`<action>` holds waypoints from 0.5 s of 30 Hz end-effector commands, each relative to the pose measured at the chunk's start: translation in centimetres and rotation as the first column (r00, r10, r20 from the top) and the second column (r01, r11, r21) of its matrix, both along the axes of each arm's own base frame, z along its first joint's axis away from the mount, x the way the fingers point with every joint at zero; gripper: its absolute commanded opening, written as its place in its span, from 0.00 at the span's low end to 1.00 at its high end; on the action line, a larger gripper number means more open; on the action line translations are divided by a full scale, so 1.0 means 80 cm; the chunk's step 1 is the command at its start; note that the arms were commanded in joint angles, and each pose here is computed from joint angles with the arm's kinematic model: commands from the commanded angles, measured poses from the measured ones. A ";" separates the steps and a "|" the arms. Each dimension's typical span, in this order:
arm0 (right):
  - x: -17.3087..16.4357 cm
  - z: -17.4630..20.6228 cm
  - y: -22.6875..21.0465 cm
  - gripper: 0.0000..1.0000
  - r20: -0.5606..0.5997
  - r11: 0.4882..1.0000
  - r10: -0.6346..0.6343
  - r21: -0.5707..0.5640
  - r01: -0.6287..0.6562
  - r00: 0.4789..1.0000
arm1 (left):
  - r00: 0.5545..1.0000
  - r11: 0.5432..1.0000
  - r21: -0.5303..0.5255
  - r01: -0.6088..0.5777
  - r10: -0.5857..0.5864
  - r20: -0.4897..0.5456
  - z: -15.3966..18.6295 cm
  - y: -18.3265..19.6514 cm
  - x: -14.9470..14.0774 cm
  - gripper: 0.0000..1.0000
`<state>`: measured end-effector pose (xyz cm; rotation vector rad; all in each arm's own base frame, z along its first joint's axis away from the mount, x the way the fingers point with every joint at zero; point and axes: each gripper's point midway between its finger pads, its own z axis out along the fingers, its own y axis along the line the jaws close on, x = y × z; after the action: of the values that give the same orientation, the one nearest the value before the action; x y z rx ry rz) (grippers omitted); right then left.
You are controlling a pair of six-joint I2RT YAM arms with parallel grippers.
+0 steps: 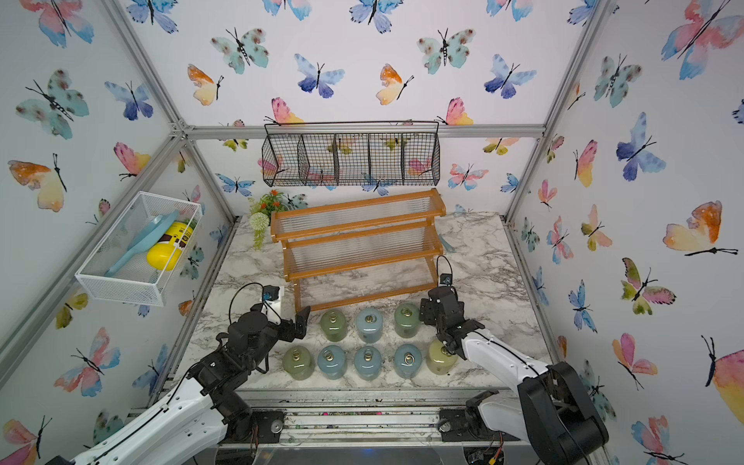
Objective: Remove the tea canisters from the shelf
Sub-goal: Place the tea canister at the center of the board.
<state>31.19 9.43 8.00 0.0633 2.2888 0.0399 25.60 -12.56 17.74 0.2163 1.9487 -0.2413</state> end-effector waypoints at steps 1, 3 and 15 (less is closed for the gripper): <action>0.001 -0.002 -0.002 0.72 -0.001 0.998 -0.045 0.039 0.045 0.999 | 1.000 1.000 -0.003 0.009 -0.009 0.007 0.000 -0.001 0.000 0.98; -0.001 -0.006 -0.004 0.72 -0.014 0.998 -0.059 0.037 0.060 0.998 | 1.000 1.000 -0.002 0.009 -0.009 0.009 0.001 -0.001 0.000 0.98; -0.012 -0.025 -0.011 0.74 -0.061 0.995 -0.091 0.039 0.094 0.994 | 1.000 1.000 0.001 0.014 -0.014 0.005 0.000 -0.002 0.001 0.98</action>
<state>30.54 8.82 6.35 0.1693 2.3345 0.0456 25.60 -12.57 17.72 0.2171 1.9494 -0.2411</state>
